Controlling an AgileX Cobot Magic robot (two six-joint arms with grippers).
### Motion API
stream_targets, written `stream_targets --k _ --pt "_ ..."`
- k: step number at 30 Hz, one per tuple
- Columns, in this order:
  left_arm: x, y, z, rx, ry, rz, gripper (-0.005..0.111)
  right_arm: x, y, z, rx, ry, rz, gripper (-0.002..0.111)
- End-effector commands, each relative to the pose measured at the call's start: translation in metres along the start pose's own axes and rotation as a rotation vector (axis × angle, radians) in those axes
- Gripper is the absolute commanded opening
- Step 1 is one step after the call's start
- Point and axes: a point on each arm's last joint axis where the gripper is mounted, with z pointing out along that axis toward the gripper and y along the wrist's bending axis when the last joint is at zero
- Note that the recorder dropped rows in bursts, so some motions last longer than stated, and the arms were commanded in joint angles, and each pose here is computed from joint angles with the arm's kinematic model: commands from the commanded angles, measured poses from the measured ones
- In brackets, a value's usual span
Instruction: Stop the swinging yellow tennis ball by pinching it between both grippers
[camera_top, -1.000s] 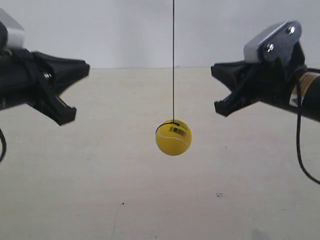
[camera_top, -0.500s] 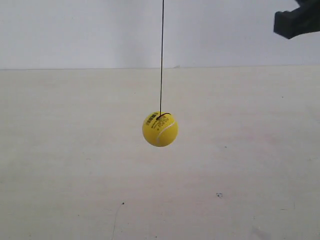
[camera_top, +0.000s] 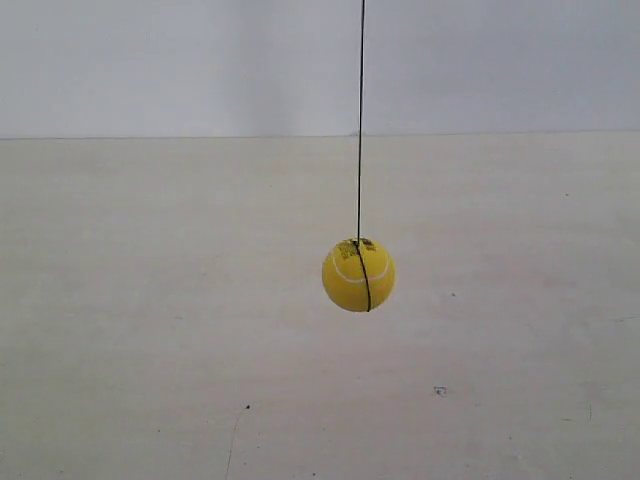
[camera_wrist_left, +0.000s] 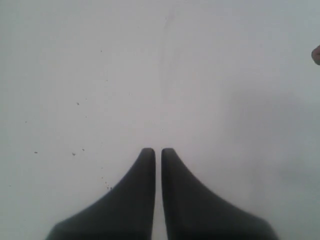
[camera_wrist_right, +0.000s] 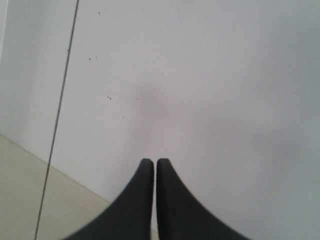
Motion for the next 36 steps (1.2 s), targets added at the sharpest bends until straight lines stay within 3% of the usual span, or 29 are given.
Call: stream_targets --k 1,9,36 --pt "0.008 0.002 -0.011 -0.009 0.000 -0.050 0.005 0.001 0.003 -0.033 -0.042 -0.082 0.018 0.000" --pt "0.019 0.006 -0.011 -0.061 0.103 -0.144 0.005 0.024 0.010 -0.035 -0.063 -0.037 0.060 0.000" --pt "0.019 0.006 -0.011 -0.063 0.104 -0.135 0.005 0.024 0.010 -0.035 -0.063 -0.036 0.094 0.000"
